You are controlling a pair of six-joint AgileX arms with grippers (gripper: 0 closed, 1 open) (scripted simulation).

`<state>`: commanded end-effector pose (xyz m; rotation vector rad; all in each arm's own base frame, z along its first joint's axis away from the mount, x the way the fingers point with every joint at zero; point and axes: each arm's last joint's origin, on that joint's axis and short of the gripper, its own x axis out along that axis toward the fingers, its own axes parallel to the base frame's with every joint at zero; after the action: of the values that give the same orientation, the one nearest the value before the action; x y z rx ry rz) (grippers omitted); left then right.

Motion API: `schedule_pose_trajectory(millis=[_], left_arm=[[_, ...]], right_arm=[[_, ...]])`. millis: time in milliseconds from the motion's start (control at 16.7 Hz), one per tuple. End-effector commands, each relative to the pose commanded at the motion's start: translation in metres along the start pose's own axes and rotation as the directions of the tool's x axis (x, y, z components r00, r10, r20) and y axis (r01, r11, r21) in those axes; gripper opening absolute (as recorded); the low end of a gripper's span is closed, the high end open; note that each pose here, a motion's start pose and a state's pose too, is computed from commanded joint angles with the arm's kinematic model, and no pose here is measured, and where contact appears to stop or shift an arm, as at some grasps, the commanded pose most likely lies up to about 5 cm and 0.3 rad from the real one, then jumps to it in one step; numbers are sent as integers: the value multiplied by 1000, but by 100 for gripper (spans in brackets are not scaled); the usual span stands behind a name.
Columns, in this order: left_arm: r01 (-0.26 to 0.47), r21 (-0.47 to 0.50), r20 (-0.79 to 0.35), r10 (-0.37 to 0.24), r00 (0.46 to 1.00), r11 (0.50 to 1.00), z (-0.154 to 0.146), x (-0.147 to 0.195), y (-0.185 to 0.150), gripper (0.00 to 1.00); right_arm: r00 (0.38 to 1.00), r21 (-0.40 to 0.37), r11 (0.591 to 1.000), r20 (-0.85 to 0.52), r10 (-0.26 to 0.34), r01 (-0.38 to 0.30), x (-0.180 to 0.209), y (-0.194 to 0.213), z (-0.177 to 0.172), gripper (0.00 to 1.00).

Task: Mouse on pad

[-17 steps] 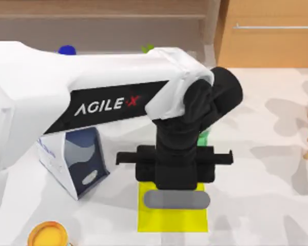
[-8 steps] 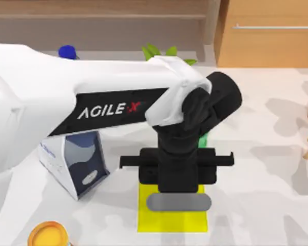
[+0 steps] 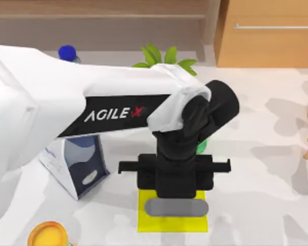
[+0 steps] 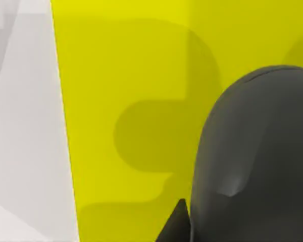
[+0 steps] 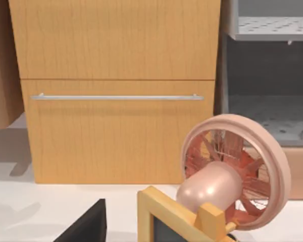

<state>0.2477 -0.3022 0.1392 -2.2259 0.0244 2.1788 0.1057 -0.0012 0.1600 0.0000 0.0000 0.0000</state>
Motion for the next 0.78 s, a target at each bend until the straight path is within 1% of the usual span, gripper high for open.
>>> schedule_pose_trajectory(millis=[720,780], left_arm=[[0,0,0,0,1000,1000,0,0,0,98],[0,0,0,0,1000,1000,0,0,0,100]], right_arm=[[1000,0,1000,0,0,0,0,0,0,100],[1000,0,1000,0,0,0,0,0,0,100]])
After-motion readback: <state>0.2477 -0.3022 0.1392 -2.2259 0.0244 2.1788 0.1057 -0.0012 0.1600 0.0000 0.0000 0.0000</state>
